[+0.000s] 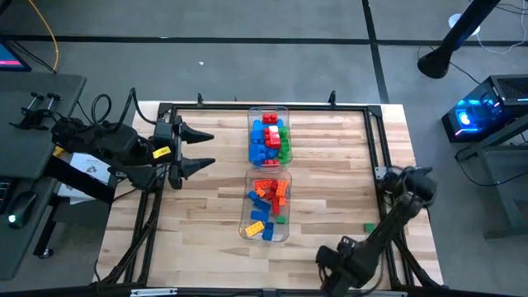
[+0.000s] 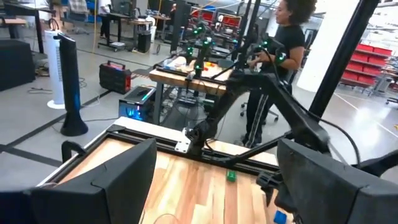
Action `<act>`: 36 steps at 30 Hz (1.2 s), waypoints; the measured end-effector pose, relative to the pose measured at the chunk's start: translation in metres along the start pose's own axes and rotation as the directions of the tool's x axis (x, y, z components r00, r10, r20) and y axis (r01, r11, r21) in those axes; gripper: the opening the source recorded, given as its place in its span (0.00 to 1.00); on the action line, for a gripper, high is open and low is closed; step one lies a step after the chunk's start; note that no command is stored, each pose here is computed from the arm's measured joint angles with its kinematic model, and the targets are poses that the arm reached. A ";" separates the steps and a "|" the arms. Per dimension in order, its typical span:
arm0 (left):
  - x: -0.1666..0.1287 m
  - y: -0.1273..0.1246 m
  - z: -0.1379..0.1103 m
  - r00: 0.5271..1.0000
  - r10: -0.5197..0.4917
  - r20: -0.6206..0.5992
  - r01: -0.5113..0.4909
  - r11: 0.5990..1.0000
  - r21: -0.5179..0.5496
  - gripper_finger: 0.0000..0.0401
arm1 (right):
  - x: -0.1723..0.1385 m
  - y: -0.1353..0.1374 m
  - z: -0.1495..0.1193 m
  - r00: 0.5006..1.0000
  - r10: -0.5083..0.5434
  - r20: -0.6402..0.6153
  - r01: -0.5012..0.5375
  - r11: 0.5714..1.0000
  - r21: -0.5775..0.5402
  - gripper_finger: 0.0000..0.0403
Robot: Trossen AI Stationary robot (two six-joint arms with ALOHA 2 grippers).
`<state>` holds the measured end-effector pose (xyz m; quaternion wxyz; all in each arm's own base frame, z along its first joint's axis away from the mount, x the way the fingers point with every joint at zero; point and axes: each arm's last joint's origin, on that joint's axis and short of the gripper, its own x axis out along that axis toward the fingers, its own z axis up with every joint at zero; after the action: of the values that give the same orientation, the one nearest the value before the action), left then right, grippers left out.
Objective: Sort blocks by size
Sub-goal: Put the small blue game piece into the bottom transparent bin
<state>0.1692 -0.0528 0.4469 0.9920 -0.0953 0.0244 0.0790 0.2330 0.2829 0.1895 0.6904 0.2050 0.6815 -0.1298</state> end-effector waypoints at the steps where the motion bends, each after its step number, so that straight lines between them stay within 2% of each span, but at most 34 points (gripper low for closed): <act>1: 0.000 0.000 0.000 1.000 0.000 0.000 0.000 1.000 0.000 0.80 | 0.000 0.004 0.002 0.998 -0.059 -0.008 0.059 0.998 -0.019 0.89; 3: 0.000 0.000 0.000 1.000 0.000 0.000 0.000 1.000 -0.001 0.80 | 0.001 0.009 0.004 0.984 -0.176 -0.014 0.174 0.982 -0.079 0.89; 5: 0.000 0.000 0.000 1.000 0.000 0.000 0.000 1.000 -0.009 0.80 | 0.002 0.017 0.006 0.975 -0.223 -0.013 0.219 0.966 -0.136 0.89; 8: 0.000 0.000 0.000 1.000 0.001 0.000 -0.001 1.000 -0.024 0.80 | 0.005 0.029 0.005 0.985 -0.169 -0.044 0.159 0.971 -0.179 0.89; 11: 0.000 0.000 0.000 1.000 0.002 0.000 -0.002 0.999 -0.042 0.80 | 0.011 0.034 0.000 0.990 -0.123 -0.074 0.111 0.981 -0.157 0.89; 20: 0.000 0.000 0.000 1.000 0.009 0.000 -0.009 0.994 -0.110 0.80 | 0.015 0.032 -0.002 0.985 -0.121 -0.123 0.106 0.987 -0.120 0.89; 30: 0.000 0.000 0.000 1.000 0.009 0.000 -0.009 0.986 -0.164 0.80 | 0.047 0.019 -0.002 0.978 -0.102 -0.184 0.084 0.991 -0.101 0.89; 36: 0.000 0.000 0.000 1.000 0.014 0.001 -0.014 0.983 -0.182 0.80 | 0.051 0.014 0.003 0.977 -0.102 -0.189 0.082 0.990 -0.112 0.89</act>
<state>0.1692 -0.0525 0.4467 0.9786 -0.1854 0.0167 0.0881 0.2436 0.2993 0.1405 0.6235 0.1488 0.7603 -0.1054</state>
